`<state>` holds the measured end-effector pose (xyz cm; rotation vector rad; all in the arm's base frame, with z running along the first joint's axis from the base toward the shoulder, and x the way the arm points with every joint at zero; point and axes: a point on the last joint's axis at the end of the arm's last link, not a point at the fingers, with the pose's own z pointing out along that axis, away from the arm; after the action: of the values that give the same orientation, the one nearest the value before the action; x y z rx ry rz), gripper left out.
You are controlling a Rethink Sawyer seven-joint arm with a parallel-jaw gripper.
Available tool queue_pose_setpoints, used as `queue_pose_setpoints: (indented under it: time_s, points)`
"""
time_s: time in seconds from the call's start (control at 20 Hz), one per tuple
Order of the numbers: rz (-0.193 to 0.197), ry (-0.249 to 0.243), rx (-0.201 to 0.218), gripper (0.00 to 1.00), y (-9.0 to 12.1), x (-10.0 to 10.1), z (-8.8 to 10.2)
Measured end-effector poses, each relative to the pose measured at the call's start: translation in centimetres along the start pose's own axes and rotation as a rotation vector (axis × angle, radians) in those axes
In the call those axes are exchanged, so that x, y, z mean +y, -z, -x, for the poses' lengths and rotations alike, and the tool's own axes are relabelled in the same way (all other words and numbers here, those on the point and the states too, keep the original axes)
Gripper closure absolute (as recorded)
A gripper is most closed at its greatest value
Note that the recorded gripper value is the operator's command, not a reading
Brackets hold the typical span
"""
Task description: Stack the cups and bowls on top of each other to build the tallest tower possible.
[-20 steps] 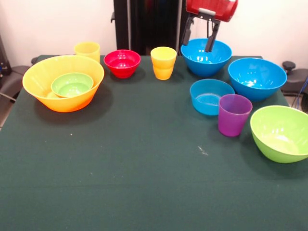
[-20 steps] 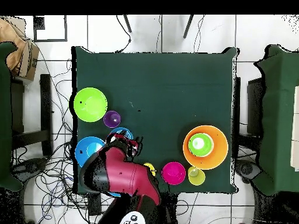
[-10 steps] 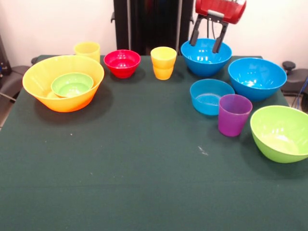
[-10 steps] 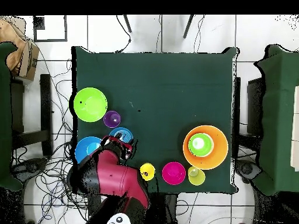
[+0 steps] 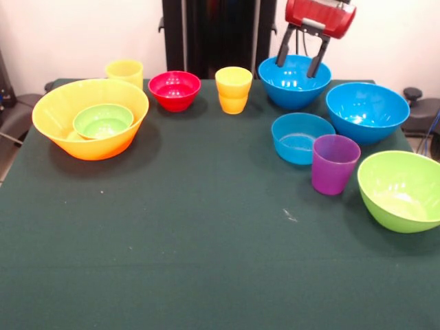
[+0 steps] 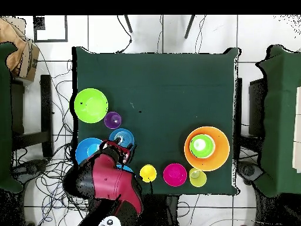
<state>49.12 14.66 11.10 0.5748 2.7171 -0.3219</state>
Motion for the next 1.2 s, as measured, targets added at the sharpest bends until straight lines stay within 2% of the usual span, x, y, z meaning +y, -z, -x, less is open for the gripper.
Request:
queue_pose_setpoints:
  time_s: [0.55, 0.9, 1.2]
  points:
    - [-0.030, 0.018, -0.006, 0.00, 0.0, 0.3, -1.3]
    - [-0.036, 0.035, -0.012, 0.00, 0.3, 1.1, -2.4]
    - [-0.043, 0.077, -0.014, 0.00, 0.4, 2.0, -4.1]
